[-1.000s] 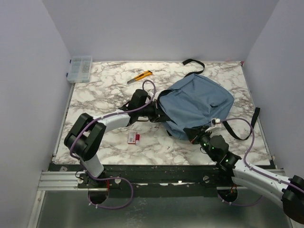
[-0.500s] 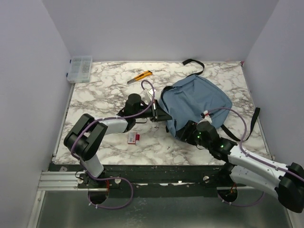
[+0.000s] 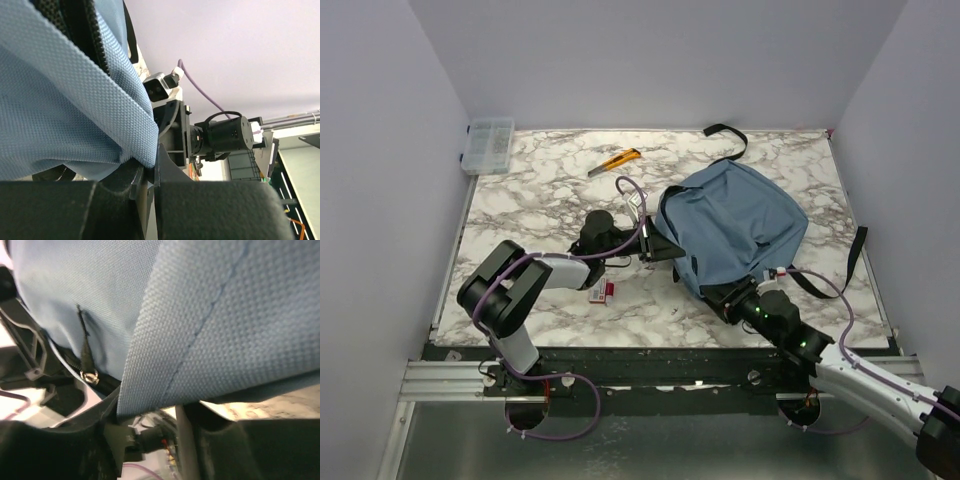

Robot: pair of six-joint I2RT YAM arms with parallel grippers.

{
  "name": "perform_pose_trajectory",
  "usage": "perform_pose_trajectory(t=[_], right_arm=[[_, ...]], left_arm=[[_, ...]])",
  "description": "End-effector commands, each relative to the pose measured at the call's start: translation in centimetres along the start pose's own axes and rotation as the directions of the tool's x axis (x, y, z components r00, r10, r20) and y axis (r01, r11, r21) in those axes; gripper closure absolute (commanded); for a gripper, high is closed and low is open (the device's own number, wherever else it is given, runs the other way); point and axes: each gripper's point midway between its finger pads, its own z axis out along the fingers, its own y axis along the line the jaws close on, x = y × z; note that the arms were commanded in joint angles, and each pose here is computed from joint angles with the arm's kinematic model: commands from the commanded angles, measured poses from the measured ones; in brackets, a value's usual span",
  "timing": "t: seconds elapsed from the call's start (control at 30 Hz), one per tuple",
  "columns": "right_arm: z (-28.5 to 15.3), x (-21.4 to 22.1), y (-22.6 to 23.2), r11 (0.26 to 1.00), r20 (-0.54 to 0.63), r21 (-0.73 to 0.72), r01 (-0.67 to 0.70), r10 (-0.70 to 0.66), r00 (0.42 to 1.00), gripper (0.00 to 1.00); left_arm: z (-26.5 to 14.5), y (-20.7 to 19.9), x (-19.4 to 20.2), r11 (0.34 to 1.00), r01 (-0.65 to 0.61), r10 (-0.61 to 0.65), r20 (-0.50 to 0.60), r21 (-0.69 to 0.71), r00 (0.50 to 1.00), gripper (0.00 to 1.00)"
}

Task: Pack the student bag
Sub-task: Adjust the student bag at the center of the board.

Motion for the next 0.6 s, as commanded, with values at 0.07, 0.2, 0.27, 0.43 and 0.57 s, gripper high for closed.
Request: perform_pose_trajectory(t=[0.07, 0.2, 0.27, 0.43, 0.57], right_arm=[[0.0, -0.4, 1.8, 0.99, 0.021, -0.109, -0.085, 0.088, 0.996, 0.99], [0.2, -1.5, 2.3, 0.991, 0.096, -0.133, 0.011, 0.001, 0.995, 1.0], [0.3, -2.2, 2.7, 0.988, 0.136, -0.138, 0.068, -0.049, 0.989, 0.99], [0.4, -3.1, 2.6, 0.978, 0.199, -0.136, 0.158, -0.13, 0.971, 0.99], [0.3, -3.3, 3.4, 0.964, 0.22, -0.151, 0.218, -0.182, 0.958, 0.99]], left_arm=[[-0.2, -4.0, -0.4, 0.982, -0.124, 0.116, 0.066, 0.139, 0.991, 0.98], [-1.4, -1.0, 0.5, 0.997, -0.074, 0.072, 0.091, 0.021, 0.993, 0.6], [-2.2, 0.3, 0.9, 0.998, -0.041, 0.045, 0.096, -0.04, 0.994, 0.52], [-3.9, 2.3, 1.8, 0.982, 0.01, 0.005, 0.078, -0.191, 0.997, 0.46], [-5.4, 3.1, 1.7, 0.938, 0.0, 0.029, 0.079, -0.345, 0.996, 0.45]])
